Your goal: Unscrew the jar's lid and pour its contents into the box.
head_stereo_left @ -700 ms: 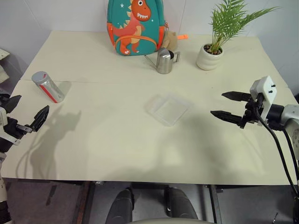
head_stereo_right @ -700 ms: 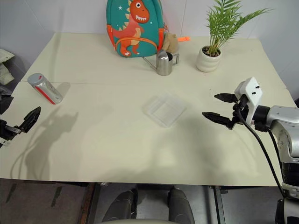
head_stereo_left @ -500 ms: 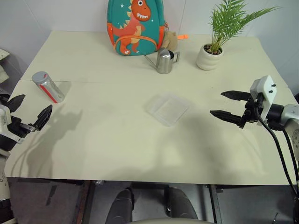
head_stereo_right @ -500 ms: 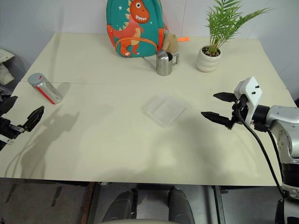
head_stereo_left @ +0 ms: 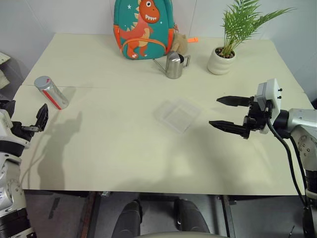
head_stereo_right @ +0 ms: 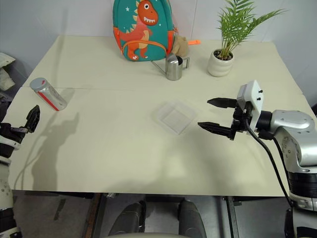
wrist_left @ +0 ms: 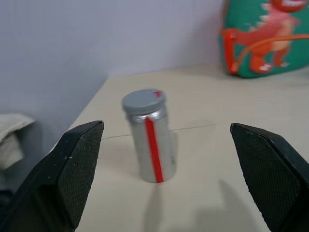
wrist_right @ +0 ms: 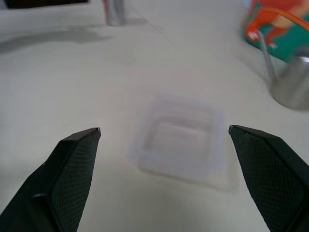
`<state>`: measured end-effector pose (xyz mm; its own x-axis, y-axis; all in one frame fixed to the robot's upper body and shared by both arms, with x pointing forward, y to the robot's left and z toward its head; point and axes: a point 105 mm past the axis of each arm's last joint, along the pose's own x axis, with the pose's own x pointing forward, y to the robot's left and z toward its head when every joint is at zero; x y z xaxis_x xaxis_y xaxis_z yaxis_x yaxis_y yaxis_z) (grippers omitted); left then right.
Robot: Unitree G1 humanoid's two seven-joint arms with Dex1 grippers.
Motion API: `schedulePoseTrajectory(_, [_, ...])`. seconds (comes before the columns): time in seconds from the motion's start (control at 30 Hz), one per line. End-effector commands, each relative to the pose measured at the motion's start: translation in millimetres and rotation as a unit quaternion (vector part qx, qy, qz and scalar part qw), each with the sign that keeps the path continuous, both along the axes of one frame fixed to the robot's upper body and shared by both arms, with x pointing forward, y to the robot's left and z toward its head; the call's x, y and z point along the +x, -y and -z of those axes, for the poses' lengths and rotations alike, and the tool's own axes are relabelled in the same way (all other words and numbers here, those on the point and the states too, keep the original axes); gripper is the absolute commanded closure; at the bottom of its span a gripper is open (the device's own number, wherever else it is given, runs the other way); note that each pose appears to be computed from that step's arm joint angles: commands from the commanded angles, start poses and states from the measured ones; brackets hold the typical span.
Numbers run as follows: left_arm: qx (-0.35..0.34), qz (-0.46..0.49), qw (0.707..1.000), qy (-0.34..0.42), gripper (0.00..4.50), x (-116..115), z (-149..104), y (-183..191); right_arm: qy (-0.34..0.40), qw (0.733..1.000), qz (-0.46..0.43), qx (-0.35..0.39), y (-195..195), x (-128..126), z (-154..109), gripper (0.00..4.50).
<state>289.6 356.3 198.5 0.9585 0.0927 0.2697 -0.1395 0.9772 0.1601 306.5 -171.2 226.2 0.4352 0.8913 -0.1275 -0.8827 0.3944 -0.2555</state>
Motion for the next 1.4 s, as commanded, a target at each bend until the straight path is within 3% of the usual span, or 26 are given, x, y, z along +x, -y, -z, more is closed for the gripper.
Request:
schedulePoseTrajectory(0.03, [-0.017, -0.045, 0.999, 0.004, 0.02, 13, 0, -3, 0.032, 0.999, -0.015, 0.012, -11, 6, -12, 0.00])
schedulePoseTrajectory(0.33, [-0.046, -0.089, 0.995, -0.004, 0.02, 44, 17, -4, 0.040, 0.998, -0.038, 0.017, -24, 18, -12, 0.00])
schedulePoseTrajectory(0.9, [-0.039, -0.069, 0.997, -0.003, 0.02, 95, 6, -13, 0.055, 0.996, -0.058, 0.027, -39, 24, -13, 0.00])
schedulePoseTrajectory(1.4, [-0.055, -0.055, 0.997, -0.002, 0.02, 116, 4, -4, 0.061, 0.997, -0.037, 0.029, -35, 25, -13, 0.00])
